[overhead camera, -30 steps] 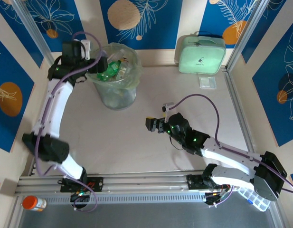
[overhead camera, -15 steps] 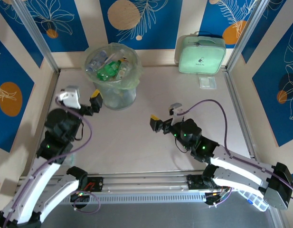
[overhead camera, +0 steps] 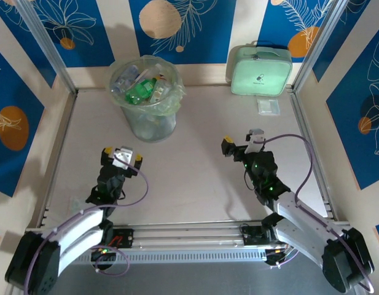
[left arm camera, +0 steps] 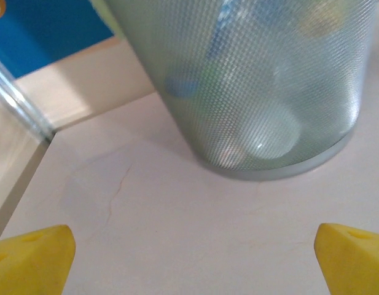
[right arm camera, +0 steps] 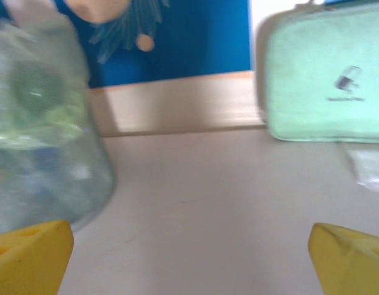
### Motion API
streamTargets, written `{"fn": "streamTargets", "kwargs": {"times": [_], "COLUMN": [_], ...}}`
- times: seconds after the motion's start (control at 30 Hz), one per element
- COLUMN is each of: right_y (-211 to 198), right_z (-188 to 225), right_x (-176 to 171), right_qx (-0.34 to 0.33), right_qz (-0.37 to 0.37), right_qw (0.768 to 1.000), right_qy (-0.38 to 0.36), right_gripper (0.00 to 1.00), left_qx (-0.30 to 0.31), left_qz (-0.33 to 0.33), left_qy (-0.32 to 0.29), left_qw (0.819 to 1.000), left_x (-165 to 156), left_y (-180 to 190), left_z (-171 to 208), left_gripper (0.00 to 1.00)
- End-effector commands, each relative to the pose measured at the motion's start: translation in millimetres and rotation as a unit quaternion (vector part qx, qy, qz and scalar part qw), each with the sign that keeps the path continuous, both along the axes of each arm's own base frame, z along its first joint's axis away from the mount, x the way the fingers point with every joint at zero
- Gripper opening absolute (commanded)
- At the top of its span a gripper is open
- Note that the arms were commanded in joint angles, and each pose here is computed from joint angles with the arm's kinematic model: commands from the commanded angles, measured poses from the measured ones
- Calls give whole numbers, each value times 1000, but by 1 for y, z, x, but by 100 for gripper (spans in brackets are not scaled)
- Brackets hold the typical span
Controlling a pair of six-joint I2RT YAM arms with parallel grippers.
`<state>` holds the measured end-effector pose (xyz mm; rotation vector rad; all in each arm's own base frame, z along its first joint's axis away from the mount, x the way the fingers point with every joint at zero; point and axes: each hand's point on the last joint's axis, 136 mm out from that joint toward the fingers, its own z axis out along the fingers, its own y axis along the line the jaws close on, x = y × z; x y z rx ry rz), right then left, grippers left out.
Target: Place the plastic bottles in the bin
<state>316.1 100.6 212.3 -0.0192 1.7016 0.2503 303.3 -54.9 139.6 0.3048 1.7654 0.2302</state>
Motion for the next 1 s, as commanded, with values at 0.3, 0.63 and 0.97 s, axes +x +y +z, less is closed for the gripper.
{"fn": "streamTargets", "kwargs": {"times": [0.3,0.63,0.97], "right_y": [-97,-73,-78], "right_z": [-98,-116,-118], "right_x": [46,81,80], "right_qx": [-36,-38,-32], "right_qz": [-135,-12,-20], "right_qw": [980,992,992], "right_qy": [143,119,119], "right_gripper": [99,99,99], "left_qx": [-75,-121,-124], "left_qz": [65,5,2], "left_qy": [-48,70,65], "left_qw": [994,990,990], "left_x": [56,95,93], "left_y": [32,27,28], "left_z": [-24,-49,-48], "left_gripper": [99,99,99]}}
